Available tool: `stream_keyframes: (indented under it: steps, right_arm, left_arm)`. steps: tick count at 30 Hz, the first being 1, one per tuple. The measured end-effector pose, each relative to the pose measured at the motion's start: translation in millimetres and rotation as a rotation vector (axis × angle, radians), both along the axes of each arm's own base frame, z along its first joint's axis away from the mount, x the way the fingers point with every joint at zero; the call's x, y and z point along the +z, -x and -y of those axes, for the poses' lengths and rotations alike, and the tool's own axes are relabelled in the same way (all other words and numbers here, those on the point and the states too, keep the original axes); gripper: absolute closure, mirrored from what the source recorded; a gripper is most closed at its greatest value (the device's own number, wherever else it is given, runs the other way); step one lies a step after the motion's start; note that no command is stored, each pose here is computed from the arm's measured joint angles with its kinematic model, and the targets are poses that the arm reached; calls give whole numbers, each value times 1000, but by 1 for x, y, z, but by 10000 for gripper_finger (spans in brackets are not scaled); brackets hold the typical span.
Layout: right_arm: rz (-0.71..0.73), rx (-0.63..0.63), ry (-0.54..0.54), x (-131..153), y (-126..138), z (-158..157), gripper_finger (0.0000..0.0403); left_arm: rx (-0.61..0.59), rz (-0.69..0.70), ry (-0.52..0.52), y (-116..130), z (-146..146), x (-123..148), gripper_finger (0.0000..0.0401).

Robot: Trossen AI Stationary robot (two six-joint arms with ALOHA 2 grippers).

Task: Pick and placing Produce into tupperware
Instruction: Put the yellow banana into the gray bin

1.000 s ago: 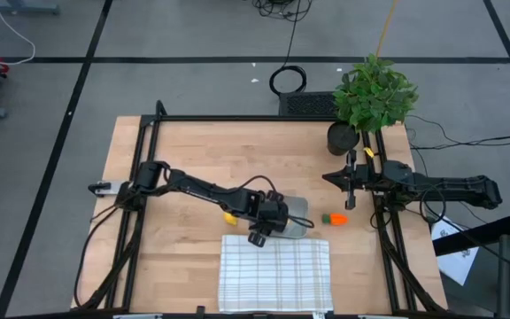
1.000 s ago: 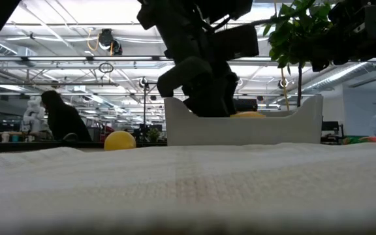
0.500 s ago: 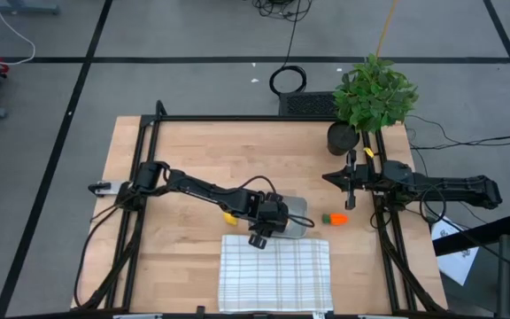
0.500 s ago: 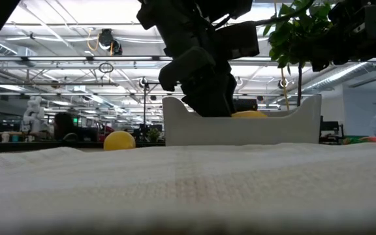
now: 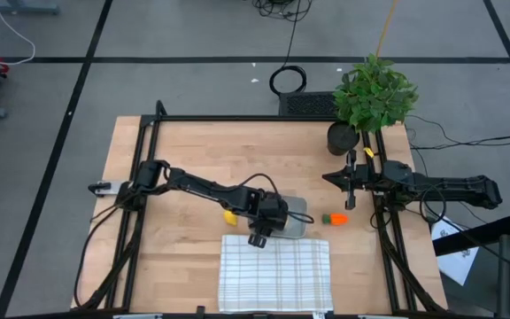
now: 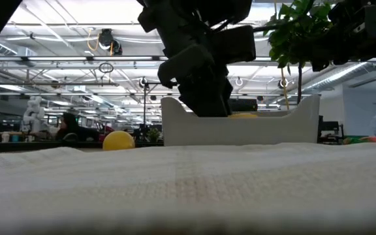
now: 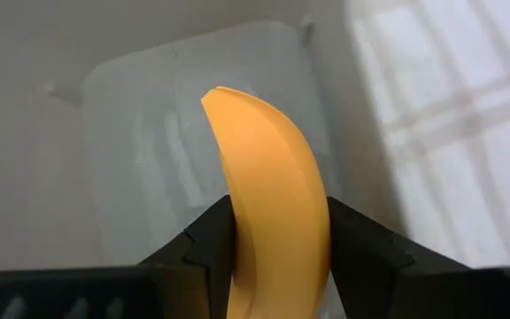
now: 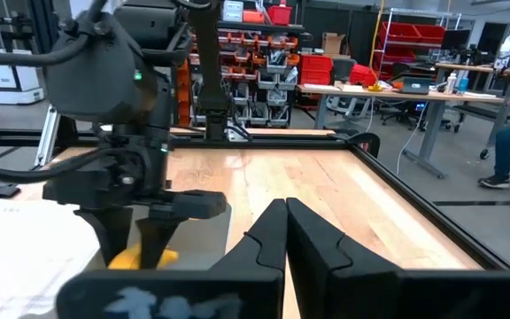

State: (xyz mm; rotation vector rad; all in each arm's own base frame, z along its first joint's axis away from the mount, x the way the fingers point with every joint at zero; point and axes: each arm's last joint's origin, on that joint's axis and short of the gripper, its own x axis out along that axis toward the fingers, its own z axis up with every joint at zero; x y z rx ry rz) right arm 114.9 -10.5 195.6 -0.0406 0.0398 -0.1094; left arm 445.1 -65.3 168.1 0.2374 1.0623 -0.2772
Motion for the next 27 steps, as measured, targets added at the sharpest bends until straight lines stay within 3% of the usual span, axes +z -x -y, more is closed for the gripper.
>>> stream_keyframes:
  steps: [8,27]
  right_arm:
    - [0,0,8,0,0,0,403]
    - [-1,1,27,0,0,0,403]
  left_arm:
    - [84,-64,21,-1,-16,12,251]
    - [93,-79,59,-1,-16,18,251]
